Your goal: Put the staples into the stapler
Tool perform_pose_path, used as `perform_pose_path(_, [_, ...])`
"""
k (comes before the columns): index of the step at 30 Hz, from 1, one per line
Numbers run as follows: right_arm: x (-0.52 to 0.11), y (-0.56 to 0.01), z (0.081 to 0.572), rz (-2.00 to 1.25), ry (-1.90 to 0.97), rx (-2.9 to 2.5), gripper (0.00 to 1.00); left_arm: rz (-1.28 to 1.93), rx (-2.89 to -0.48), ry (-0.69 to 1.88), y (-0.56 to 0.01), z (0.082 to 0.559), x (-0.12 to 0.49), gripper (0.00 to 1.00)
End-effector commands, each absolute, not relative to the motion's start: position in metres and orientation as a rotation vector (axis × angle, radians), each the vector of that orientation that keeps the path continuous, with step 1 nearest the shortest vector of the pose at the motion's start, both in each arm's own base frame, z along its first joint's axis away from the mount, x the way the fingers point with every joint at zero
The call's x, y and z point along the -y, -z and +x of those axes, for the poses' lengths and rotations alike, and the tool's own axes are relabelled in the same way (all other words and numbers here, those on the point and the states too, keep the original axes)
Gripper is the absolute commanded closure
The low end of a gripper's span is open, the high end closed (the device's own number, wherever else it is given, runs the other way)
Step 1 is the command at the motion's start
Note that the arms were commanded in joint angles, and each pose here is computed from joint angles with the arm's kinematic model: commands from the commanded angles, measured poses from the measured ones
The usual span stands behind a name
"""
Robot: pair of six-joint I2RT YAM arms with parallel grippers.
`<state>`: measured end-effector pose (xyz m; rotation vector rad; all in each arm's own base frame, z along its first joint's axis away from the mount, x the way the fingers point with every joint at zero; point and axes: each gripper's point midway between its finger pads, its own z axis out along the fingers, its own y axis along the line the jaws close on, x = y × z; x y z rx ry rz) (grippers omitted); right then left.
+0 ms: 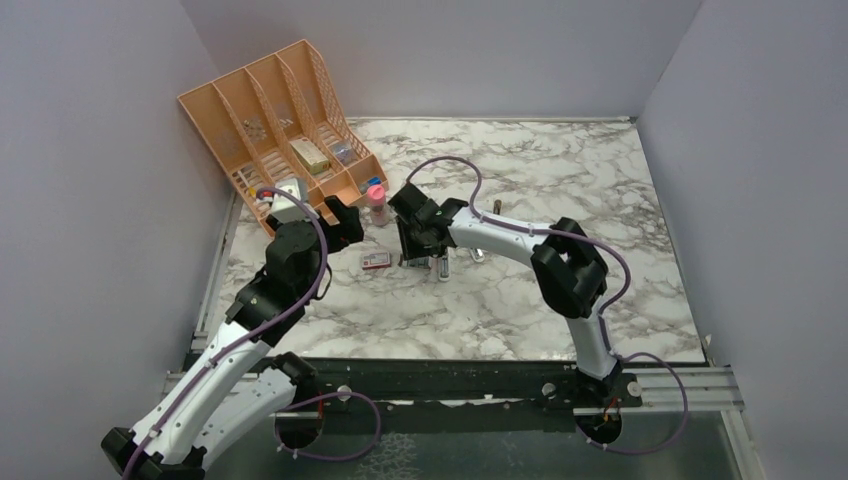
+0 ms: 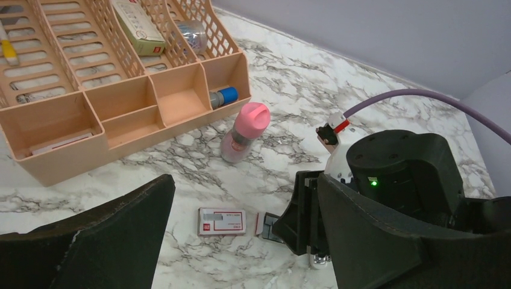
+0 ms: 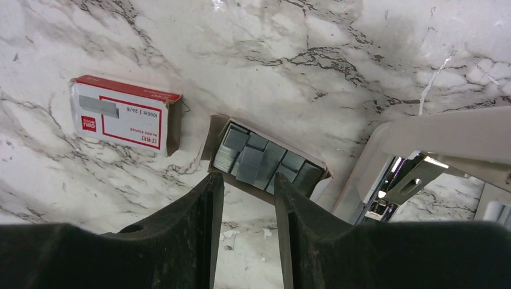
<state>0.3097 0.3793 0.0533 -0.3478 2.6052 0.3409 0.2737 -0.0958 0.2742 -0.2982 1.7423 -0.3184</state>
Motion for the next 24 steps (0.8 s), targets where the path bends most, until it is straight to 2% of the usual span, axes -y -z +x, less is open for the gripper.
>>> perform_pose_path(1, [-0.377, -0.044, 0.312, -0.335, -0.253, -2.622, 0.6, -0.322, -1.731, 0.297, -0.274, 0.272, 0.088, 0.11])
perform_pose_path(11, [-0.384, -0.031, 0.309, -0.393, -0.243, -2.635, 0.62, -0.324, -1.74, 0.3, -0.27, 0.272, 0.09, 0.11])
perform_pose_path(24, [-0.377, -0.022, 0.311, -0.381, -0.175, -2.641, 0.73, -0.327, -1.741, 0.299, -0.268, 0.272, 0.089, 0.11])
